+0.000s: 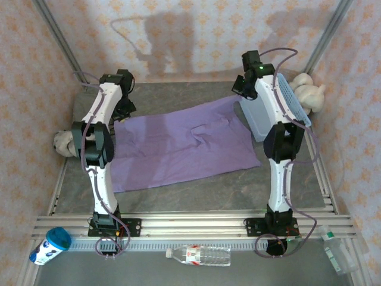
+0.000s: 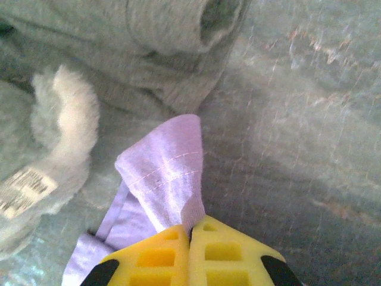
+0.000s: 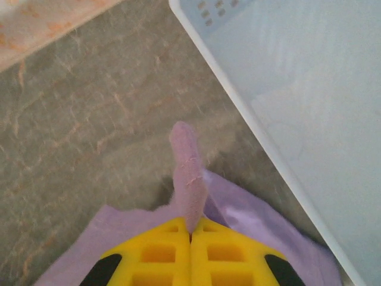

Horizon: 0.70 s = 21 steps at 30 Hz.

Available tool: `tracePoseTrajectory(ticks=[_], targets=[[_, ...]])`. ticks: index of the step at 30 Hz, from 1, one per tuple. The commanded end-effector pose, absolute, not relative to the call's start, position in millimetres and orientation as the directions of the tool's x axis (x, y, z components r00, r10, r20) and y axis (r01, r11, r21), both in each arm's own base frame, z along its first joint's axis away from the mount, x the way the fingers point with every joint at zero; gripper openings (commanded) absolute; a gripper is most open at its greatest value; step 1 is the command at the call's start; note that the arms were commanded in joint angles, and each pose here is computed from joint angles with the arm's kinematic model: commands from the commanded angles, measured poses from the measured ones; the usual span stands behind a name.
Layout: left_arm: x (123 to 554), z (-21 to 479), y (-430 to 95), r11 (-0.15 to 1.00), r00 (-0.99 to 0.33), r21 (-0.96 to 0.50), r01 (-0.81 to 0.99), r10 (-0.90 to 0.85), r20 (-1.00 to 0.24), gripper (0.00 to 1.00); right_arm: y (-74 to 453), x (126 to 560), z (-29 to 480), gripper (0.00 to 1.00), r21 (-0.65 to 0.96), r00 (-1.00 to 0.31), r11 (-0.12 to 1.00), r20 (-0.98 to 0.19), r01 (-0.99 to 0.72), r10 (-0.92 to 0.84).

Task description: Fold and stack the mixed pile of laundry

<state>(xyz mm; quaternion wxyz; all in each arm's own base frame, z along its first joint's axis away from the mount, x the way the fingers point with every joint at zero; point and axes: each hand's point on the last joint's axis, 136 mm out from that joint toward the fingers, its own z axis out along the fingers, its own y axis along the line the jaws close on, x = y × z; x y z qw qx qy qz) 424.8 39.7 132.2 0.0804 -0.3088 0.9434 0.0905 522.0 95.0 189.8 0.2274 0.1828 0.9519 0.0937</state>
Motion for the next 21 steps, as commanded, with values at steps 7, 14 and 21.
tracePoseTrajectory(ticks=[7,14,21], targets=[[372.5,149.2,34.1,0.827,-0.831,0.149,-0.542,-0.502,-0.238,0.01,83.5,430.9,195.4,0.00,0.176,-0.835,0.916,-0.377,0.359,0.400],[308.6,123.8,15.9,0.840,-0.841,0.101,-0.533,-0.513,-0.170,0.05,67.5,357.6,168.6,0.01,0.059,-0.849,0.911,-0.343,0.409,0.403],[272.5,106.6,-3.4,0.823,-0.820,0.025,-0.568,-0.563,-0.101,0.61,71.3,335.9,152.1,0.57,0.093,-0.861,0.910,-0.298,0.404,0.412]])
